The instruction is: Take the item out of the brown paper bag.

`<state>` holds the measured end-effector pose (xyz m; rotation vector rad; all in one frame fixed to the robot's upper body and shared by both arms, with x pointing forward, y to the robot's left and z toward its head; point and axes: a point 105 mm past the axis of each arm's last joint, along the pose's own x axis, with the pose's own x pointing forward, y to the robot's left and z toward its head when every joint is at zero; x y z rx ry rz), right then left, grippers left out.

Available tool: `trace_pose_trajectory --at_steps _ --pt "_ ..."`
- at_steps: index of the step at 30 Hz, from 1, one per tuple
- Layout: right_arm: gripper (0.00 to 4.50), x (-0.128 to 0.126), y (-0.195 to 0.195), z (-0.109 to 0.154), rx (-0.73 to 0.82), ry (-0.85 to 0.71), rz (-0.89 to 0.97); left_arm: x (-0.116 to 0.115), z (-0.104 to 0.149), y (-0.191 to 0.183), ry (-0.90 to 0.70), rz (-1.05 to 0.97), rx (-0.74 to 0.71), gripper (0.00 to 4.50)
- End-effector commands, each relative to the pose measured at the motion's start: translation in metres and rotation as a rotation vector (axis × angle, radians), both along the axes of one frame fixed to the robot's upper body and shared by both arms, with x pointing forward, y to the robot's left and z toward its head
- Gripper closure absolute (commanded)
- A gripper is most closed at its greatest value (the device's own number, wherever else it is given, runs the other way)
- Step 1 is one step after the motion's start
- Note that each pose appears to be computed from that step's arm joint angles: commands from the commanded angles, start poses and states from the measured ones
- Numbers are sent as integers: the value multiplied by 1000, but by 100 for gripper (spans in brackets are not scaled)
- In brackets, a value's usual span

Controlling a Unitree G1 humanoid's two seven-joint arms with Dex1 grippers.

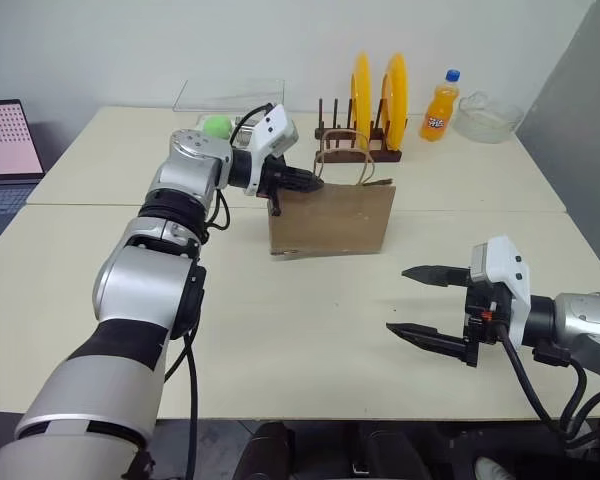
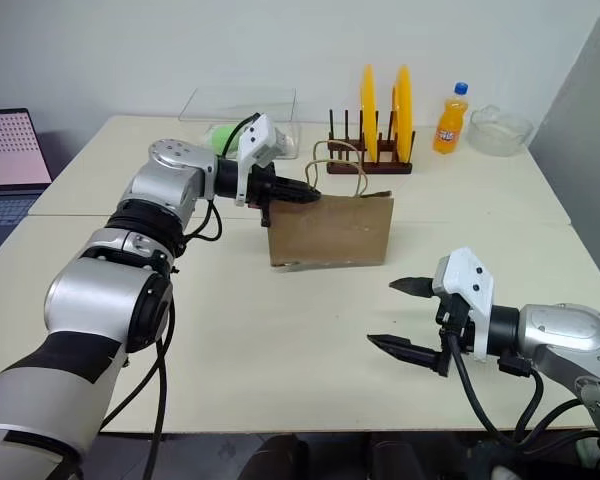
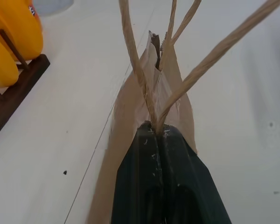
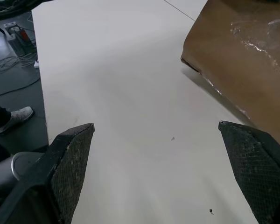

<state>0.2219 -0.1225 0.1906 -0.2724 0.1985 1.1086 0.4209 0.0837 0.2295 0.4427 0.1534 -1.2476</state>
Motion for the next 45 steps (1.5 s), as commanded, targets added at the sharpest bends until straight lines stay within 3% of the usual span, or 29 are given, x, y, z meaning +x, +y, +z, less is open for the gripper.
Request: trace_pose_trajectory --at_steps 1,17,25,32,38,45 --pt "0 -4 1 10 7 -48 3 1 20 -6 -76 -14 -14 446" --pt "0 -8 0 8 27 -40 -31 12 -4 1 -133 75 81 446" --pt "0 -5 1 12 41 -54 -41 3 5 12 -161 -5 90 203" --pt "0 6 -7 30 80 -170 -106 -2 19 37 -192 1 62 203" --pt "0 7 -11 47 141 -280 -134 -13 25 54 -132 -4 -45 203" --pt "0 2 -14 48 158 -273 -156 -26 34 85 -72 91 -163 203"
